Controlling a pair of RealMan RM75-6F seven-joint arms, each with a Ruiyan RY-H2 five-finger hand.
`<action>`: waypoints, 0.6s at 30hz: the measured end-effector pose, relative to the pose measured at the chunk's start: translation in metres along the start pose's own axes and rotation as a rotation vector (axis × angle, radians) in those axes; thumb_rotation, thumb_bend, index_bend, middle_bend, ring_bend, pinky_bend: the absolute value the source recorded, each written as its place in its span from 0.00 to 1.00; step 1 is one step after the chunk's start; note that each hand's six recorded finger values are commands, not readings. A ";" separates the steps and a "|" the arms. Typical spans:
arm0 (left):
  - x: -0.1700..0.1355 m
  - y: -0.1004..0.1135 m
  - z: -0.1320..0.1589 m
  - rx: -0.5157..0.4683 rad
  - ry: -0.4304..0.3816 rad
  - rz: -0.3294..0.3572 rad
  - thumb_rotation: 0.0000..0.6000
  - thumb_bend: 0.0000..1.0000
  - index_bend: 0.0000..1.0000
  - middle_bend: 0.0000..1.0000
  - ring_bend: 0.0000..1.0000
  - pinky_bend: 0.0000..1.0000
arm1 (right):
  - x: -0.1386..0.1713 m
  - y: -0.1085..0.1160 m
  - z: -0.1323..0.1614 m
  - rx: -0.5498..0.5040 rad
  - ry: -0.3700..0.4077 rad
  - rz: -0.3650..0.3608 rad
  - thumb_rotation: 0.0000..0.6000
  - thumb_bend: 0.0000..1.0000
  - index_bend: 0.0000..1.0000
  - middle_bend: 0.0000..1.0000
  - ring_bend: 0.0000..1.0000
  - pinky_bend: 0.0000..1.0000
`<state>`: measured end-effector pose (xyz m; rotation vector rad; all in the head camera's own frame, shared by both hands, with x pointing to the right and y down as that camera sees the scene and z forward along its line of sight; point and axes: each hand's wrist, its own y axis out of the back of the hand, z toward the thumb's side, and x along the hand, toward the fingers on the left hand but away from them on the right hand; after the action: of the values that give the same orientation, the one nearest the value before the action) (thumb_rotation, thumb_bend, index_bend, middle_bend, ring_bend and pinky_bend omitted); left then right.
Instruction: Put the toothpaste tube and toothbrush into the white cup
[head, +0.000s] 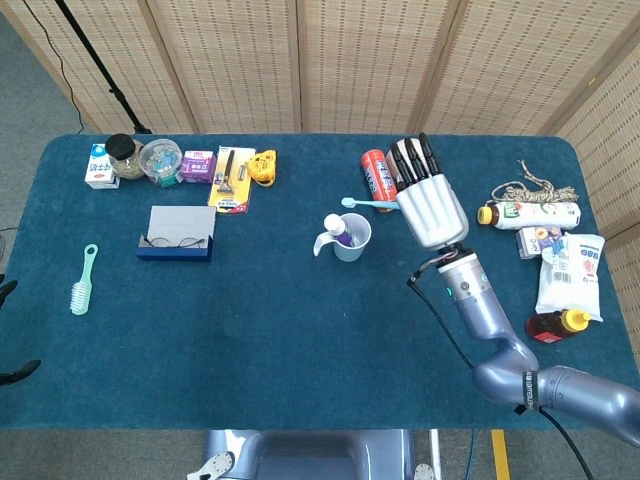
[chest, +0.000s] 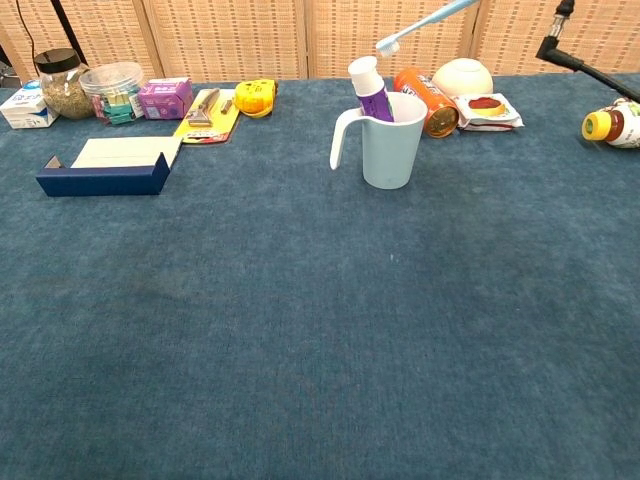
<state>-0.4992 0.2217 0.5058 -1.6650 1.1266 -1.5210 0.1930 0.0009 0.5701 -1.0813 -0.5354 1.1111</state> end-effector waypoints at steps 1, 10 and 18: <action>0.000 0.000 0.000 -0.002 0.000 0.001 1.00 0.00 0.00 0.00 0.00 0.00 | 0.000 0.000 0.002 0.011 0.005 -0.002 1.00 0.43 0.67 0.08 0.00 0.00; 0.000 0.001 -0.002 -0.006 -0.003 0.000 1.00 0.00 0.00 0.00 0.00 0.00 | 0.005 0.002 0.019 0.073 0.069 -0.013 1.00 0.43 0.67 0.09 0.00 0.02; 0.000 0.002 -0.002 -0.006 -0.002 0.001 1.00 0.00 0.00 0.00 0.00 0.00 | 0.004 0.000 0.024 0.149 0.096 -0.022 1.00 0.43 0.67 0.09 0.00 0.04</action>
<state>-0.5015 0.2215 0.5047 -1.6696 1.1313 -1.5163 0.1755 0.0147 0.5800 -0.9913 -0.3814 1.0571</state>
